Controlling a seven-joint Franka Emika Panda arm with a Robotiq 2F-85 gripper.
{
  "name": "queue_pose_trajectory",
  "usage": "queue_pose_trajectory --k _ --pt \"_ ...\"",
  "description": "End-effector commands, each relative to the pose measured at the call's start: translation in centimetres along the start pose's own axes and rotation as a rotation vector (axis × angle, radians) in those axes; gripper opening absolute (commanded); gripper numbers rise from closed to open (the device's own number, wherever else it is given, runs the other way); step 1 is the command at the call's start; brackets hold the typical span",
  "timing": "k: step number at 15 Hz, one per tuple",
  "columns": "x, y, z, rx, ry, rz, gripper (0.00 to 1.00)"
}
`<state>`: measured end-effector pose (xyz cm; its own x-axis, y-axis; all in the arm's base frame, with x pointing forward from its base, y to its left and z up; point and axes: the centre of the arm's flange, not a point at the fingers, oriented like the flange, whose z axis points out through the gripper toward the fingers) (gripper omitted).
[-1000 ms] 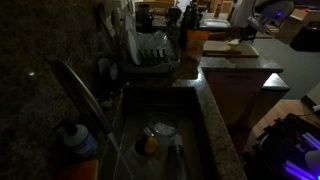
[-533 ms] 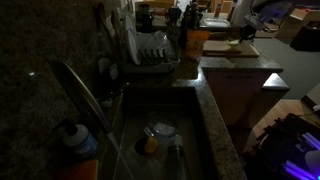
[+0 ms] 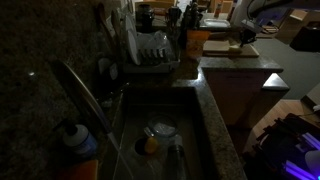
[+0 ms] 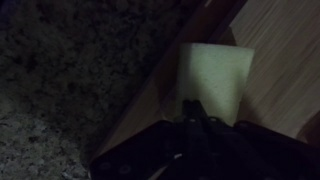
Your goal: Place the yellow sponge on the chopping board and wipe the chopping board
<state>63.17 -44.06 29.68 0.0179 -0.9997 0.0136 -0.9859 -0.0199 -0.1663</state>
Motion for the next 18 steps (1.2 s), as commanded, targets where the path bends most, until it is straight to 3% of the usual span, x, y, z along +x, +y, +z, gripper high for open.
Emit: queue_pose_trajectory --k 1,5,9,12,15,18 --pt "-0.3 -0.3 1.1 -0.004 -0.048 -0.031 0.00" --pt "-6.7 -1.3 1.7 -0.005 -0.062 -0.274 0.00" --pt "-12.4 -5.4 1.3 -0.041 -0.080 -0.489 0.00" --pt "-15.2 -7.2 0.8 -0.066 -0.159 -0.601 0.00" --pt "-14.4 -7.4 -0.7 -0.058 -0.181 -0.611 0.00" --pt "-10.5 -6.8 -2.5 0.005 -0.073 -0.550 0.00"
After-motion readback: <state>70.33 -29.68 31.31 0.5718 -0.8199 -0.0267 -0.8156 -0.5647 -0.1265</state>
